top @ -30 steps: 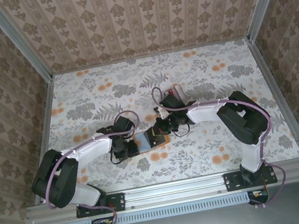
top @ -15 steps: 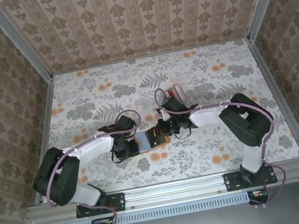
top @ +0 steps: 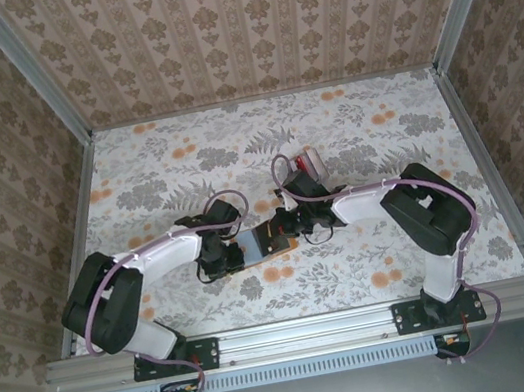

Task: Put the credit cards into the card holder

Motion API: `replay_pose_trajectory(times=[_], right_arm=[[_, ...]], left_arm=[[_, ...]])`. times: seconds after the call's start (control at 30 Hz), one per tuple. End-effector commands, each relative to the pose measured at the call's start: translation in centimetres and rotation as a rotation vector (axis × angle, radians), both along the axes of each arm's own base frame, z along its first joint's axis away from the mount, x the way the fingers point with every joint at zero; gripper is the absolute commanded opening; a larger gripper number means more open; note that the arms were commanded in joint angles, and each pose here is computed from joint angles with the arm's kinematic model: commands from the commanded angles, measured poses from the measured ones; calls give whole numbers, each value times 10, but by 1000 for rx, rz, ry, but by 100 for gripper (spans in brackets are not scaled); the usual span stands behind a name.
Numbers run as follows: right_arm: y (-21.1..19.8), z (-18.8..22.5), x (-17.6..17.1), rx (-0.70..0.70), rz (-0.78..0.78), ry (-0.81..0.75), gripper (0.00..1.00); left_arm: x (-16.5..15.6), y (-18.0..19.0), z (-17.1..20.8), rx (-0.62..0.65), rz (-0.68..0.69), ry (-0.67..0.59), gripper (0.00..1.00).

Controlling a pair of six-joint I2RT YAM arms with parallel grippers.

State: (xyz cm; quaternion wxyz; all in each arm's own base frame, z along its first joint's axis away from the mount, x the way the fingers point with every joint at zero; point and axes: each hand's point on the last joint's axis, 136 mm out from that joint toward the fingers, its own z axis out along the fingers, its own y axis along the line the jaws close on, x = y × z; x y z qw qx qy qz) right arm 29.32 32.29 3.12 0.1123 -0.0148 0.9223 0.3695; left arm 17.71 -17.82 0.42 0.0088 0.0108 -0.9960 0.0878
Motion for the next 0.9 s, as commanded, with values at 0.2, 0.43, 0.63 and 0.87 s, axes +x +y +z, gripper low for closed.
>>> replay_pose_trajectory(times=[0.2,0.43,0.63,0.87], right_arm=[[1,-20,-16,-133,25,8,0],[16,-27,-27,-222,101,-21,1],[20,-33,-30,-267,148,-15,6],[34,-35,-37,-280,204,-9,7]], left_arm=[[12,-53,-47,-171,-83,-36,18],[14,-56,-47,-175,-84,-38,18],[13,-55,-47,-174,-83,-39,18],[14,-55,-49,-181,-77,-47,18]])
